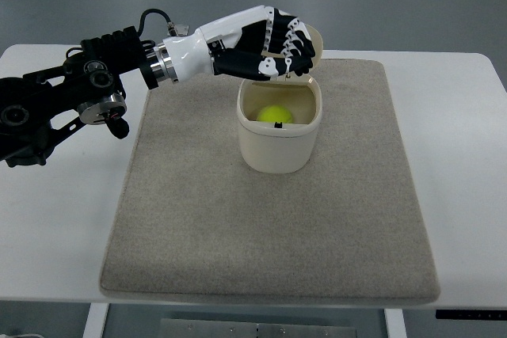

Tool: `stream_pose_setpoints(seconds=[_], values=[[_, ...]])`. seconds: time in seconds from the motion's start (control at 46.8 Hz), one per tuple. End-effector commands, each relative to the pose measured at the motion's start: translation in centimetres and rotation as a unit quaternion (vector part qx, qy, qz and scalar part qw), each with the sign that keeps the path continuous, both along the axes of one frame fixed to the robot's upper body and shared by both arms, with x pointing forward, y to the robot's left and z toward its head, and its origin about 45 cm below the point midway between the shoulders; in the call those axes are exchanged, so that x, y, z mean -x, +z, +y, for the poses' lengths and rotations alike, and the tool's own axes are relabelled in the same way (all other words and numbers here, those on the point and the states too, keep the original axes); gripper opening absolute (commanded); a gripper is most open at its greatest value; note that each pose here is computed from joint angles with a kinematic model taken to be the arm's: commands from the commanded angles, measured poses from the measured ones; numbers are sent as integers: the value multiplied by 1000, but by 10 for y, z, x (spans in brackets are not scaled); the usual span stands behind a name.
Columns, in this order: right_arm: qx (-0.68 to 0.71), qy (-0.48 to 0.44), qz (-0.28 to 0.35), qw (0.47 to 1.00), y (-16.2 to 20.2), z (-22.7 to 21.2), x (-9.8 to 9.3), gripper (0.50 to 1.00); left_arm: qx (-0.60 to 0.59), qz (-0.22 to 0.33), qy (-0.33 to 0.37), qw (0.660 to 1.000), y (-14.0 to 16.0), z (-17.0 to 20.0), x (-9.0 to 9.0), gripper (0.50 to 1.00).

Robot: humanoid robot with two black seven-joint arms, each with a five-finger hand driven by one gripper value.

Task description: Put tennis ball into box with left hand

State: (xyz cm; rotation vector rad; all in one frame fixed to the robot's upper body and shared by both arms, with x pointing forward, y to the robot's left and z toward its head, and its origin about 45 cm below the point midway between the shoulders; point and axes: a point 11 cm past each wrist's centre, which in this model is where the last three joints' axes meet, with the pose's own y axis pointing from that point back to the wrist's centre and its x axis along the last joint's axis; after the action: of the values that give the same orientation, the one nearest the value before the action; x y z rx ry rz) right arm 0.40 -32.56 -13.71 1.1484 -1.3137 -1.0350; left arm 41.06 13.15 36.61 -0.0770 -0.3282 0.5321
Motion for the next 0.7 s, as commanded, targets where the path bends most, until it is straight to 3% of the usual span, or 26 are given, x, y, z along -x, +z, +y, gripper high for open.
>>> stream_pose_setpoints(seconds=[0.0,0.085,0.214,0.385,0.47,0.513,0.598,0.684], values=[[0,0,0,1000,0,0,0,901,43,-4,18,999,21,6,-6,500],[0,0,0,1000,0,0,0,901,95,6,47,994,39,16,-14,500],[0,0,0,1000,0,0,0,901,159,44,112,980,43,43,-36,500],[0,0,0,1000,0,0,0,901,231,109,217,942,25,102,-73,503],[0,0,0,1000,0,0,0,901,263,146,266,916,2,133,-85,557],[0,0,0,1000,0,0,0,901,277,164,289,902,-12,146,-88,638],[-1,0,0,1000,0,0,0,901,287,188,325,881,-39,165,-90,728],[0,0,0,1000,0,0,0,901,288,211,351,866,-68,170,-90,763]])
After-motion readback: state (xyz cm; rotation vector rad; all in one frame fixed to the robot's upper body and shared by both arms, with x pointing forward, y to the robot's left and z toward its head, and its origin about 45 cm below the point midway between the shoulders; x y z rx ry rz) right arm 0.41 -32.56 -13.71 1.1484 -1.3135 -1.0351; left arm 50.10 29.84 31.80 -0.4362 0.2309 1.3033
